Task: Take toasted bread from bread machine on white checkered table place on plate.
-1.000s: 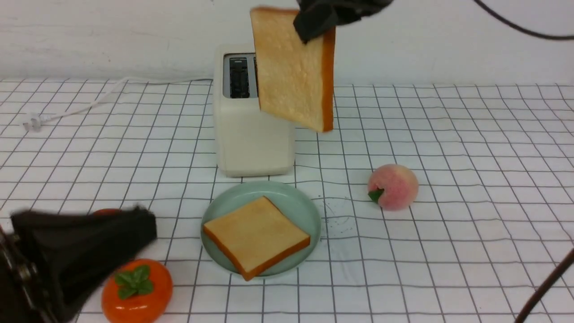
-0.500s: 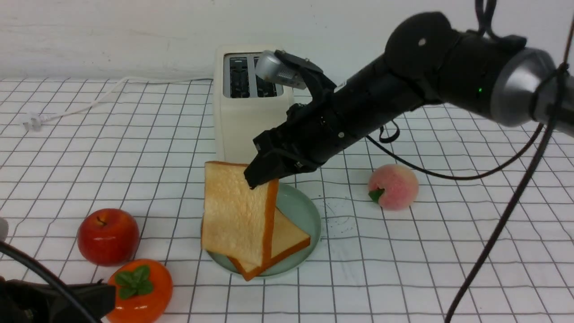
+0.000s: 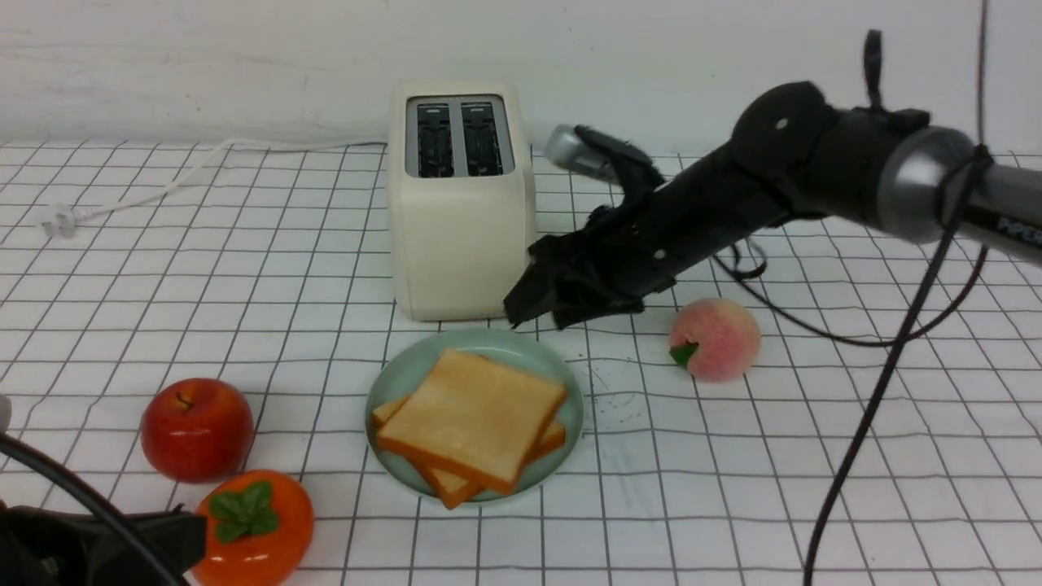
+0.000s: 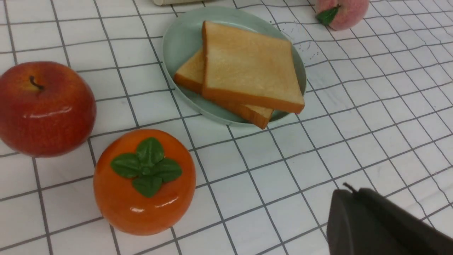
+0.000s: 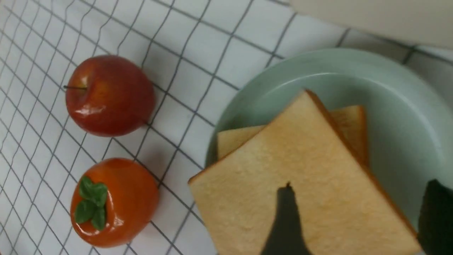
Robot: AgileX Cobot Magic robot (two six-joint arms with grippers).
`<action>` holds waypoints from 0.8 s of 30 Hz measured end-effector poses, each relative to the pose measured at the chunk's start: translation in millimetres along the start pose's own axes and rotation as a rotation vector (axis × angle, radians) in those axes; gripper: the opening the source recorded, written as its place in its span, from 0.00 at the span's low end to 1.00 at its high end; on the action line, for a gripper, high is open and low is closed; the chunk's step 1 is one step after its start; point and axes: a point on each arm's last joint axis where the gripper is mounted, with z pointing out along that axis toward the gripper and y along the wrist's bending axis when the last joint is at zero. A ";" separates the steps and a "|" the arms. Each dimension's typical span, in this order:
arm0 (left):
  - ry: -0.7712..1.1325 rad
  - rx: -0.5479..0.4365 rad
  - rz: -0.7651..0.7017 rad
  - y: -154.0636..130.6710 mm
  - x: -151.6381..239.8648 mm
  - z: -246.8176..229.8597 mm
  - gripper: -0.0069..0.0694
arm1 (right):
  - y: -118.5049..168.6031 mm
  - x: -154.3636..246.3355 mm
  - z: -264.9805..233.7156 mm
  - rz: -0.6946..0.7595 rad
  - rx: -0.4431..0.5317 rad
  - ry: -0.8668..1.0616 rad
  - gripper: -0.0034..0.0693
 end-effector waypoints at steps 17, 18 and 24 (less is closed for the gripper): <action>-0.392 0.021 -0.009 -5.7 -17.3 -37.9 0.07 | 77.8 83.5 -225.9 -0.143 0.407 -0.029 0.03; -0.404 0.023 -0.007 -5.9 -16.1 -40.3 0.07 | 76.6 90.7 -225.7 -0.137 0.409 -0.016 0.02; -0.550 0.057 0.017 -4.2 19.8 -64.1 0.07 | 72.3 184.1 -236.2 -0.131 0.435 -0.029 0.03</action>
